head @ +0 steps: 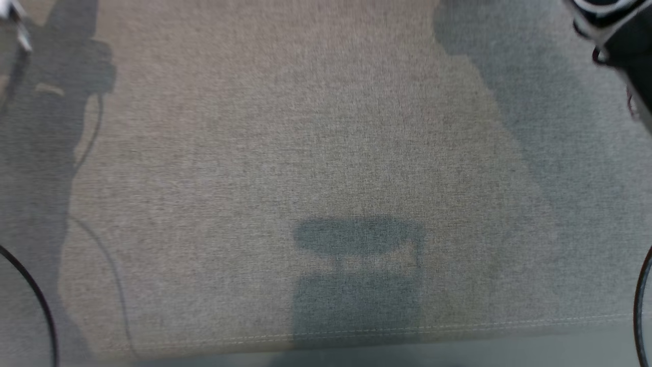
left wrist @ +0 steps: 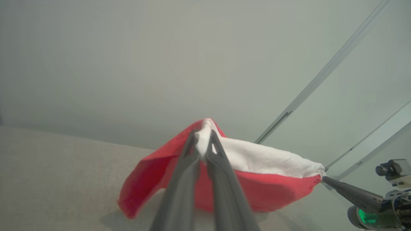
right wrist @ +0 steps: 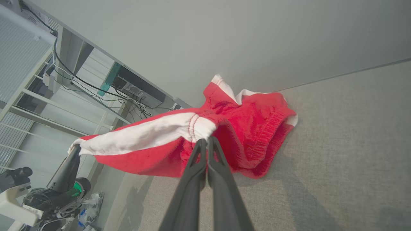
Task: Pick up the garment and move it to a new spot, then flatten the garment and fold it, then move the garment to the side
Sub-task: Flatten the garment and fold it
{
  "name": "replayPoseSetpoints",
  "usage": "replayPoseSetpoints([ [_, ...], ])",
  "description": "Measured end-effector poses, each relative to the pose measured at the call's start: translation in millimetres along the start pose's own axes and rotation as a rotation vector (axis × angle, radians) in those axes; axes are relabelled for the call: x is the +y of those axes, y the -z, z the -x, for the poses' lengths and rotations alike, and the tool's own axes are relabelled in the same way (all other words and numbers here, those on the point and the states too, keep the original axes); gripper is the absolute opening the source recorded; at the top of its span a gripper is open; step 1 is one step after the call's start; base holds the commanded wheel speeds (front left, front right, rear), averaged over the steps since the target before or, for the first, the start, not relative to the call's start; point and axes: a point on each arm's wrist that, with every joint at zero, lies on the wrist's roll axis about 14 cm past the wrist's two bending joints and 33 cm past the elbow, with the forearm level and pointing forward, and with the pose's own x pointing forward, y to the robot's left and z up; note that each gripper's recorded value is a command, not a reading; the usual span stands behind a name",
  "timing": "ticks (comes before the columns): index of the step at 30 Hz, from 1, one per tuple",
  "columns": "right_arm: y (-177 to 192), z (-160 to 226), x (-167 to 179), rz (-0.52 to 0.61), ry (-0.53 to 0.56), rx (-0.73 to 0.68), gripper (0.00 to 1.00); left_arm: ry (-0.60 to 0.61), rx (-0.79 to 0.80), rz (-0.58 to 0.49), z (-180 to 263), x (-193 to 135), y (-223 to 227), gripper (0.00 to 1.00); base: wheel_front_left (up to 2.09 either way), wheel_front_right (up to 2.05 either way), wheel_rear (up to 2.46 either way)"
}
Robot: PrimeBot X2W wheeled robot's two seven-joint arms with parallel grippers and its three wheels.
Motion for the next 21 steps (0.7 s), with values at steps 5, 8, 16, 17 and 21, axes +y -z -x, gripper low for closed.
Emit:
replayPoseSetpoints([
  [5,80.8,13.0,-57.7,-0.096,0.061,0.141,0.00,-0.117,0.195,0.179,43.2,44.3,131.8,0.00,0.00,0.00,0.00],
  [8,97.9,37.0,-72.6,-0.123,0.085,0.166,0.00,-0.116,0.144,0.201,52.6,41.2,126.4,0.00,0.00,0.00,0.00],
  [16,69.9,85.1,-65.6,-0.103,0.084,0.078,0.00,-0.094,0.173,0.222,95.0,4.6,136.0,0.00,0.00,0.00,0.00],
  [17,69.2,91.0,-62.7,-0.109,0.081,0.074,0.00,-0.093,0.178,0.224,100.7,0.0,136.8,0.00,0.00,0.00,0.00],
  [21,77.7,117.1,-56.2,-0.112,0.089,0.075,0.00,-0.092,0.210,0.193,125.9,-15.1,143.0,0.00,0.00,0.00,0.00],
])
